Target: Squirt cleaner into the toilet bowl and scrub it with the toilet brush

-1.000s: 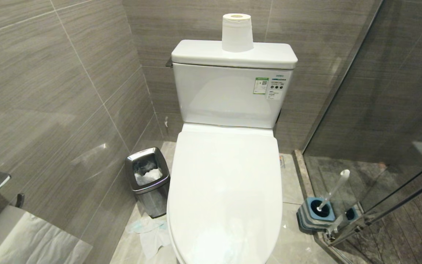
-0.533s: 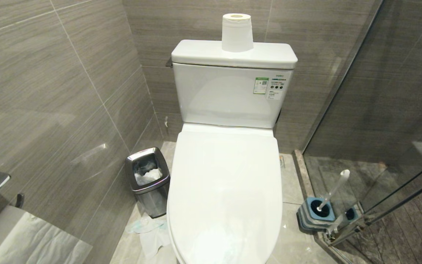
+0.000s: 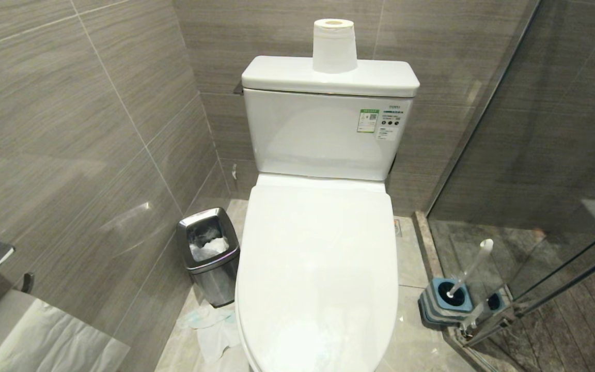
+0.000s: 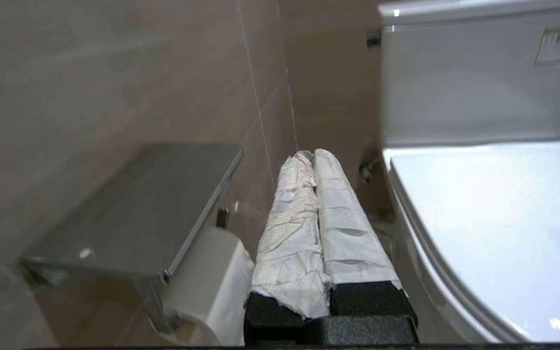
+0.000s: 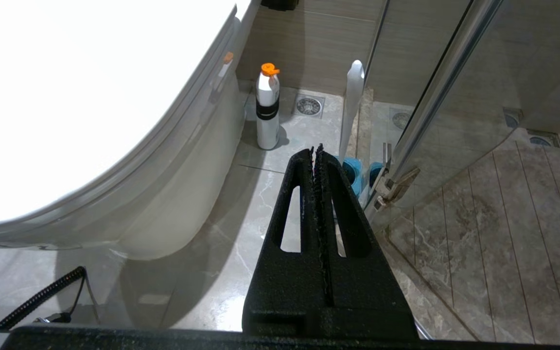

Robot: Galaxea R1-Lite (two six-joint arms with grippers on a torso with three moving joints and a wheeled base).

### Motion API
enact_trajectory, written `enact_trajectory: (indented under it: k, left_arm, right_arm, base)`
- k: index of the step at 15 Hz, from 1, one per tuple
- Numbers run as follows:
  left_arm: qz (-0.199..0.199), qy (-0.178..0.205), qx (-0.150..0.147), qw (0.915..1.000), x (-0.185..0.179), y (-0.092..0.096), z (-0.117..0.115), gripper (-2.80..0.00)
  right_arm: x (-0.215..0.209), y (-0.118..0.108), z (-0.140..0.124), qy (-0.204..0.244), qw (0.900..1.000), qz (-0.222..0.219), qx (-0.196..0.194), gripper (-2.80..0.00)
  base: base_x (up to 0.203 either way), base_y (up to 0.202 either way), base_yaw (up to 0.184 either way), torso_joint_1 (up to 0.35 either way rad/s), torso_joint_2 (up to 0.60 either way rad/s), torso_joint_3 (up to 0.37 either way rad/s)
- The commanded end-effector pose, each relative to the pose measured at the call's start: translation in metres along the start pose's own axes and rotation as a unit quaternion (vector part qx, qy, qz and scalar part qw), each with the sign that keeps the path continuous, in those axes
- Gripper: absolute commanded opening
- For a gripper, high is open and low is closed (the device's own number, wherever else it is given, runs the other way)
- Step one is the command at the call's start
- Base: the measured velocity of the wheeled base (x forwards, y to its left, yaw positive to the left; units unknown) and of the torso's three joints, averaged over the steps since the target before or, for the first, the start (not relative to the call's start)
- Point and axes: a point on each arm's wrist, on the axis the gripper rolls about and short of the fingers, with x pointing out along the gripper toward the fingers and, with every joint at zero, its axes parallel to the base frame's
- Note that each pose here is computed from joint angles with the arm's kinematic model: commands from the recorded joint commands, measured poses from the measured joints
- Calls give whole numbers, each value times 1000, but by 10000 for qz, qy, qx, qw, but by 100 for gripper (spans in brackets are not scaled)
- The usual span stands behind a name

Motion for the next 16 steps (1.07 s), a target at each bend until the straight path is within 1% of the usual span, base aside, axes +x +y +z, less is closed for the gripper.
enact_trajectory:
  k: [1, 3, 7, 8, 9, 13, 15, 16]
  left_arm:
    - [-68, 423, -15, 9991, 0, -3, -21, -280]
    - [-289, 999, -59, 9946, -2, -5, -33, -280]
    - [-455, 1808, -155, 9823, -7, -7, -50, -280]
    - [-448, 1934, -153, 9800, -7, -8, -52, -280]
    - [-431, 2032, -155, 9781, -8, -8, -54, -280]
    - [-474, 2016, -87, 9783, -8, -8, -53, -280]
    - [-406, 2018, -188, 9784, -8, -7, -53, -280]
    - [-356, 2020, -318, 9782, -8, -7, -53, -280]
  right_arm:
    - [0, 0, 0, 7, 10000, 7, -3, -280]
    - [0, 0, 0, 8, 10000, -1, -3, -280]
    - [0, 0, 0, 10, 10000, 7, -3, -280]
    - [0, 0, 0, 8, 10000, 7, -3, -280]
    - [0, 0, 0, 8, 10000, 7, -3, -280]
    - [0, 0, 0, 8, 10000, 7, -3, -280]
    - [0, 0, 0, 8, 10000, 7, -3, -280]
    - [0, 0, 0, 12, 10000, 7, -3, -280]
  base:
    - [0, 0, 0, 0, 0, 0]
    - [0, 0, 0, 0, 0, 0]
    - [0, 0, 0, 0, 0, 0]
    - [0, 0, 0, 0, 0, 0]
    - [0, 0, 0, 0, 0, 0]
    - [0, 0, 0, 0, 0, 0]
    - [0, 0, 0, 0, 0, 0]
    - [0, 0, 0, 0, 0, 0]
